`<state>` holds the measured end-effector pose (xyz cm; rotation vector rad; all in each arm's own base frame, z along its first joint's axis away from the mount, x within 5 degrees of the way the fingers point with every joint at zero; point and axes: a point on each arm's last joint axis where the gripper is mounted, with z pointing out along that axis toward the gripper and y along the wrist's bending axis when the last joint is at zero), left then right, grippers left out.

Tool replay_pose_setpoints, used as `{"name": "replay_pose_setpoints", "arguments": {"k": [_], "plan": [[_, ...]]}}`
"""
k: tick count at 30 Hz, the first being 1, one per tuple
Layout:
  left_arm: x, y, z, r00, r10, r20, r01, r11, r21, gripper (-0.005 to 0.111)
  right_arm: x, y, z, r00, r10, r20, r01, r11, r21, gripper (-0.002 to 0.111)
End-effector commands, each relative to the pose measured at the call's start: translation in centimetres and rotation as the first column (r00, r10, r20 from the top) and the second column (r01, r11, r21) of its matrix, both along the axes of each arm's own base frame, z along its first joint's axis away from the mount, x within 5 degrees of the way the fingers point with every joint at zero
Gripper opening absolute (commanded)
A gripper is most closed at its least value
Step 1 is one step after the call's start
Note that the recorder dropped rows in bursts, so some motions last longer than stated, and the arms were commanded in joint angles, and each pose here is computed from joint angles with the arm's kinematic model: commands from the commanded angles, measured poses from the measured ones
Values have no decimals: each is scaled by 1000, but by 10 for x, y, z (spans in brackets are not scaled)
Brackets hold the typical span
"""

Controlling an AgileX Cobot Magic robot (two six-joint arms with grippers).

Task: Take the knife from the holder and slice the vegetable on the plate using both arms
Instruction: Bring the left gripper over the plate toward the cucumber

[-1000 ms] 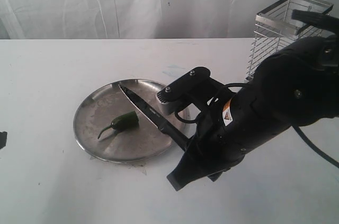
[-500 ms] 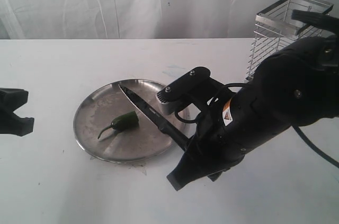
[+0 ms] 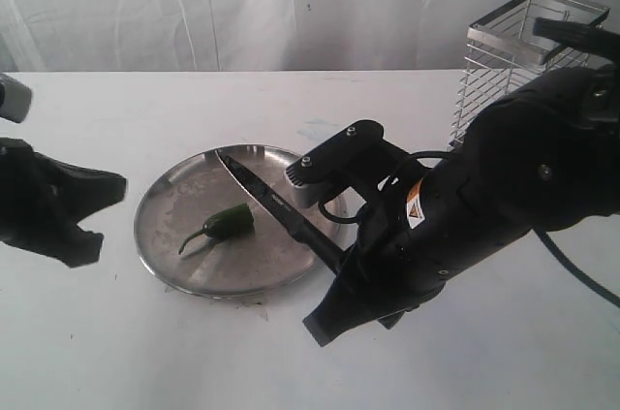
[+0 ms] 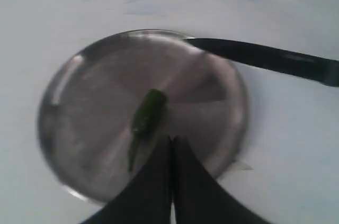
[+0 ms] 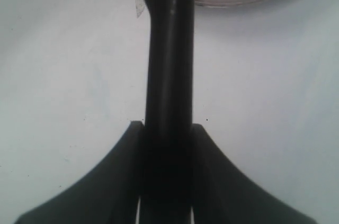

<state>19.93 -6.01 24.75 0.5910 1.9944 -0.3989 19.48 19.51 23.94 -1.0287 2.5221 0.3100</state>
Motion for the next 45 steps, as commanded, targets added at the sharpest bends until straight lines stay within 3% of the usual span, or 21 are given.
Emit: {"name": "replay_pose_setpoints", "arguments": {"k": [1, 4, 8, 11, 12, 13, 15, 17, 18, 20, 21, 23, 24, 25, 27, 29, 31, 37, 40, 43, 45], "plan": [[9, 6, -3, 997, 80, -21, -79, 997, 21, 0, -1, 1, 1, 1000, 14, 11, -14, 1000, -1, 0], [19, 31, -6, 890, 447, -89, -452, 891, -40, 0, -1, 1, 1, 1000, 14, 11, -14, 1000, -1, 0], [22, 60, -3, 797, 590, 134, -604, 764, 229, 0, -1, 1, 1, 1000, 16, 12, -16, 1000, -1, 0], [20, 80, 1, 813, 485, 321, -571, 561, 599, 0, 0, 1, 1, 1000, 15, 12, -15, 1000, 2, 0], [18, 86, 1, 836, 429, 342, -526, 445, 725, 0, 0, 1, 1, 1000, 14, 15, -14, 1000, 5, 0], [15, 90, 0, 869, 383, 314, -452, 353, 819, 0, 0, 1, 1, 1000, 13, 14, -14, 1000, 6, 0], [6, 98, -7, 903, 388, 187, -290, 227, 930, 0, 0, 2, 1, 1000, 13, 16, -13, 1000, 8, 0], [-2, 99, -12, 869, 491, 64, -228, 282, 932, 0, 0, 2, 1, 1000, 13, 16, -13, 1000, 8, 0], [-3, 94, -12, 829, 558, -25, -237, 392, 889, 0, 0, 2, 1, 1000, 12, 13, -12, 1000, 8, 0], [2, 82, -6, 808, 570, -149, -237, 546, 804, 0, 0, 2, 1, 1000, 11, 12, -12, 1000, 9, 0], [5, 69, -2, 799, 538, -268, -213, 671, 710, 0, 0, 2, 1, 1000, 11, 12, -12, 1000, 9, 0], [10, 45, 9, 817, 365, -446, -78, 836, 543, 0, -1, 1, 1, 1000, 12, 7, -12, 1000, 5, 0], [10, 29, 16, 815, 205, -542, 61, 900, 432, 0, -1, 1, 1, 1000, 12, 5, -12, 1000, 3, 0], [10, 20, 20, 804, 93, -587, 153, 923, 355, 0, -1, 1, 1, 1000, 14, 5, -14, 1000, 0, 0], [4, 1, 29, 759, -163, -630, 342, 923, 174, 0, 0, 0, 0, 1000, 25, 18, -24, 1000, -19, 0], [-1, -7, 34, 723, -310, -618, 451, 888, 83, 0, 1, -2, 0, 998, 42, 40, -41, 998, -47, 0], [-4, -10, 36, 709, -339, -619, 465, 884, 49, 0, 1, -2, 0, 999, 35, 40, -34, 998, -47, 0], [-10, -8, 21, 669, -255, -698, 385, 922, 33, 0, 1, -3, 0, 999, 38, 40, -35, 998, -52, 0], [-8, -17, 11, 722, -282, -632, 425, 902, 82, 3, 1, -3, 0, 998, 43, 43, -40, 997, -63, 0], [-10, -26, -1, 753, -363, -549, 568, 780, 263, 26, 3, -3, 0, 998, 39, 58, -35, 997, -62, 0], [-6, -29, -2, 784, -355, -509, 565, 748, 348, 41, 4, -3, -1, 998, 37, 60, -32, 997, -69, 0]]}}
